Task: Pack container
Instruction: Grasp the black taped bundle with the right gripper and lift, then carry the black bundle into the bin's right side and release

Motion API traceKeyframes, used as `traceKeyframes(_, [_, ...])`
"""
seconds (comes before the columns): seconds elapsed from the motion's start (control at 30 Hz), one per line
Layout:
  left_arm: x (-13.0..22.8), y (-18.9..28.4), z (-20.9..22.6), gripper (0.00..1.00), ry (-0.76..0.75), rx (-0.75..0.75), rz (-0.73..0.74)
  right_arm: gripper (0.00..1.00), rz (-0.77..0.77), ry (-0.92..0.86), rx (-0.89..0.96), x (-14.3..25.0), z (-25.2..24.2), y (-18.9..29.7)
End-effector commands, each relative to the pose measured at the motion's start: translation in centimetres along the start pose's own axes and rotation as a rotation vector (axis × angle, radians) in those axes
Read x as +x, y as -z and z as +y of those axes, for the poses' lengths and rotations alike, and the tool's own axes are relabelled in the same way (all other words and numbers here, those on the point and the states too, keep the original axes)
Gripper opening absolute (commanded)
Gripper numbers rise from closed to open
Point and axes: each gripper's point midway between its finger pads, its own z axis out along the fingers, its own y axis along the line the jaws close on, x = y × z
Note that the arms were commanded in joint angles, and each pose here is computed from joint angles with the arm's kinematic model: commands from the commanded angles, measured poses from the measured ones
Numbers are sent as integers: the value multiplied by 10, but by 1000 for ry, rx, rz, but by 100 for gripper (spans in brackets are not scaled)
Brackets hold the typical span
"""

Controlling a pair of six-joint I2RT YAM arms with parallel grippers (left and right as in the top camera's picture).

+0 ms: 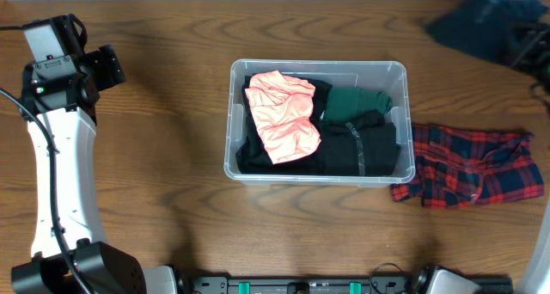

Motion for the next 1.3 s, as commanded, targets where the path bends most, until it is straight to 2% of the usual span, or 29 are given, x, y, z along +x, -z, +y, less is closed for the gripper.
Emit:
traceKeyframes(0.0, [-1,0,2,98,1,-10,-2,1,-31,86,-46,1,57,26])
traceKeyframes(0.2, [-1,0,2,98,1,-10,-2,1,116,147,-166,53,120,20])
traceKeyframes(0.57, [-1,0,2,98,1,-10,-2,1,359,156,-291,132,176,-42])
traceKeyframes(0.8, [-1,0,2,98,1,-10,-2,1,459,126,-252,162,166,-74])
traceKeyframes(0.93, [-1,0,2,98,1,-10,-2,1,485,132,-158,172,147,-86])
traceKeyframes(1.27, [-1,0,2,98,1,-10,-2,1,549,219,60,189,101,-85])
